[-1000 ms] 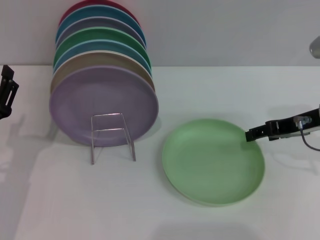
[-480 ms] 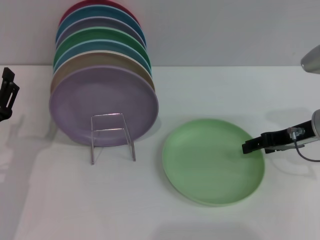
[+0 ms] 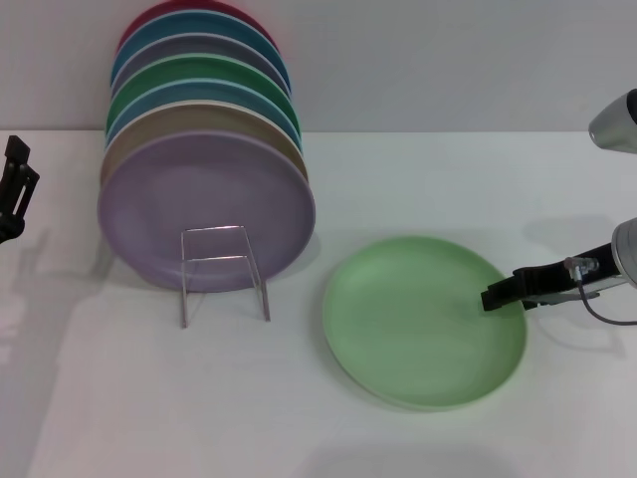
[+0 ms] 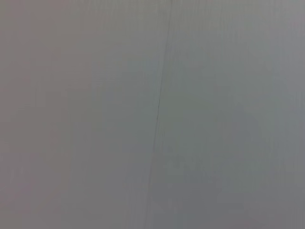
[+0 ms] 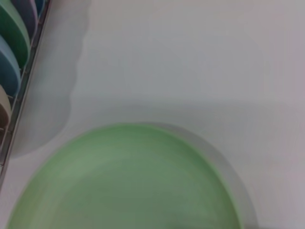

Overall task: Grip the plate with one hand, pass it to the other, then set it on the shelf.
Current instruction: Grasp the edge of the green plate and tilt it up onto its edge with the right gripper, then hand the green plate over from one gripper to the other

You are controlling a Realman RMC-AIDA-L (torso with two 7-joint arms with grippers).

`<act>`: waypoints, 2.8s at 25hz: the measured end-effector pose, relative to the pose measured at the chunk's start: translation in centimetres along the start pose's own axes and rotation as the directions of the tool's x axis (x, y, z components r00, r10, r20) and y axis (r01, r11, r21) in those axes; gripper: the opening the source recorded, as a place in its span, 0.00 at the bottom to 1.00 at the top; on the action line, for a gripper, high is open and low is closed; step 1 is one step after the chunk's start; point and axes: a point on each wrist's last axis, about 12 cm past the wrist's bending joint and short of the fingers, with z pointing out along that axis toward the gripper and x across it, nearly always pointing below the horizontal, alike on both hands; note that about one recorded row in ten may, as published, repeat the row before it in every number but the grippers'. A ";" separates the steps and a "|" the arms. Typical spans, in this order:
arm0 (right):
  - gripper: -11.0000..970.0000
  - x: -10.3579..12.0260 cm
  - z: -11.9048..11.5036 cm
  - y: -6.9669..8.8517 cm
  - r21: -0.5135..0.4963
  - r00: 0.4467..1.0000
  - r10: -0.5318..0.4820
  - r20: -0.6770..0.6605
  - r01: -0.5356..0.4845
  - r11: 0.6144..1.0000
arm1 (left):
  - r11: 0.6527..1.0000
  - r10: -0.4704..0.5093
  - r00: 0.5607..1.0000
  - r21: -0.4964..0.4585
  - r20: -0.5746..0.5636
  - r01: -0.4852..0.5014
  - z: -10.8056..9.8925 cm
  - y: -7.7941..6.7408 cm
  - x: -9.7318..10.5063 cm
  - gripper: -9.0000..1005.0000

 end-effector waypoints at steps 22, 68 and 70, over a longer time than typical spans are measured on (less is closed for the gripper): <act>0.24 0.3 0.5 -0.5 0.026 0.999 0.003 -0.032 -0.002 1.000 | 1.000 0.001 1.000 -0.012 0.002 -0.001 0.0 0.2 0.0 0.76; 0.03 -1.9 -6.6 -0.5 0.372 0.779 -0.369 0.507 0.188 0.909 | 0.999 0.019 1.000 -0.043 0.012 -0.019 -0.7 1.1 -0.3 0.74; 0.03 -2.0 -6.4 0.0 0.406 0.737 -0.418 0.531 0.212 0.889 | 0.999 0.018 1.000 -0.043 0.013 -0.018 -0.7 1.1 -0.3 0.74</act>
